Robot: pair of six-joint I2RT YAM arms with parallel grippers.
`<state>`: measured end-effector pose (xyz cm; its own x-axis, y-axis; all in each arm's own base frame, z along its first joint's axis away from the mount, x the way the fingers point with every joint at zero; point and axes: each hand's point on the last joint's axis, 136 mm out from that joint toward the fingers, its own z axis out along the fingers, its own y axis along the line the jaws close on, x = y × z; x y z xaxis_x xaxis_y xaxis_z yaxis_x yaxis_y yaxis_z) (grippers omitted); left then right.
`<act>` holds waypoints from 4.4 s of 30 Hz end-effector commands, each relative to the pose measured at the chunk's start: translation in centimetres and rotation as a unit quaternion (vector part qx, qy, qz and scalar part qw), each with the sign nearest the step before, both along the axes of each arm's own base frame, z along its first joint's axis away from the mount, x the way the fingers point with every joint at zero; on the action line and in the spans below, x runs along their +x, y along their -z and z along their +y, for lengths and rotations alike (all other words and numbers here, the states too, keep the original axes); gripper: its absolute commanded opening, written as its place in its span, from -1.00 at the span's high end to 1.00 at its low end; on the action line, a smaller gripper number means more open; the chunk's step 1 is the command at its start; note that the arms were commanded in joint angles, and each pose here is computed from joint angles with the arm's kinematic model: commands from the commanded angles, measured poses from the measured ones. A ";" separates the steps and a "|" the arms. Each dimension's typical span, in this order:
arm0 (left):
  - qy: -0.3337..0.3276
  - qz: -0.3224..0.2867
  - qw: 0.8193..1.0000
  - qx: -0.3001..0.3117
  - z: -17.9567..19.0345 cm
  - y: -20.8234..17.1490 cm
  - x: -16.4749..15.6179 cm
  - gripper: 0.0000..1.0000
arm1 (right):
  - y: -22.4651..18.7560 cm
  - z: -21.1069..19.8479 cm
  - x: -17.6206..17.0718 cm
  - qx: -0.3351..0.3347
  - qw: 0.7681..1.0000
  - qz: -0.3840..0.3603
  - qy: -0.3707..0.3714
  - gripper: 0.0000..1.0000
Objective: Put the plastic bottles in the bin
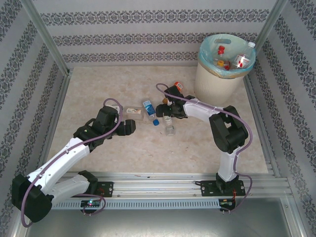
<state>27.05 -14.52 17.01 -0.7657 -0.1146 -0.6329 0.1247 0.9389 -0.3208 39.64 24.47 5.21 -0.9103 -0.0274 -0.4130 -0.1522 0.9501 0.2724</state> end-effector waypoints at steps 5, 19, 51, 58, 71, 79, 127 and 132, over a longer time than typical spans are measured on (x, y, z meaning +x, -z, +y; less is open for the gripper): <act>0.009 -0.024 1.000 -0.014 -0.9 -1.4 0.8 -0.70 | -1.3 -0.3 -0.2 0.009 1.000 -0.007 -0.002 -0.19; 0.034 -0.074 0.996 -0.023 -3.0 -5.5 4.0 -0.69 | -17.3 -2.1 -1.7 0.013 0.990 -0.136 -0.035 0.15; 0.267 -0.307 0.885 -0.226 -31.9 -23.0 12.5 -0.67 | -40.0 -27.2 18.1 -0.293 0.826 -0.422 0.233 -0.02; 0.260 -0.291 0.895 -0.214 -31.8 -21.8 12.5 -0.68 | -37.1 -28.5 18.7 -0.320 0.831 -0.385 0.244 -0.35; 0.243 -0.290 0.903 -0.203 -30.5 -21.2 12.3 -0.69 | -37.1 -29.4 17.4 -0.266 0.850 -0.377 0.255 -0.74; 0.220 -0.291 0.915 -0.174 -29.1 -21.2 12.6 -0.70 | -39.3 -27.2 15.3 -0.214 0.862 -0.396 0.232 -0.45; -0.191 -0.058 0.980 -0.018 9.2 1.3 -5.9 -0.74 | -1.5 19.6 0.4 -0.085 0.894 -0.127 -0.420 -0.76; -0.188 -0.055 0.981 -0.009 9.3 1.7 -6.0 -0.74 | 0.3 19.3 -0.6 -0.095 0.888 -0.101 -0.439 -0.72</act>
<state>21.20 -5.99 15.85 -0.5975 -0.3709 -0.7110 -0.1519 0.9229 -0.3538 40.33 44.59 7.26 -0.4092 -0.7191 -0.5616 -0.8707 0.4918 0.0046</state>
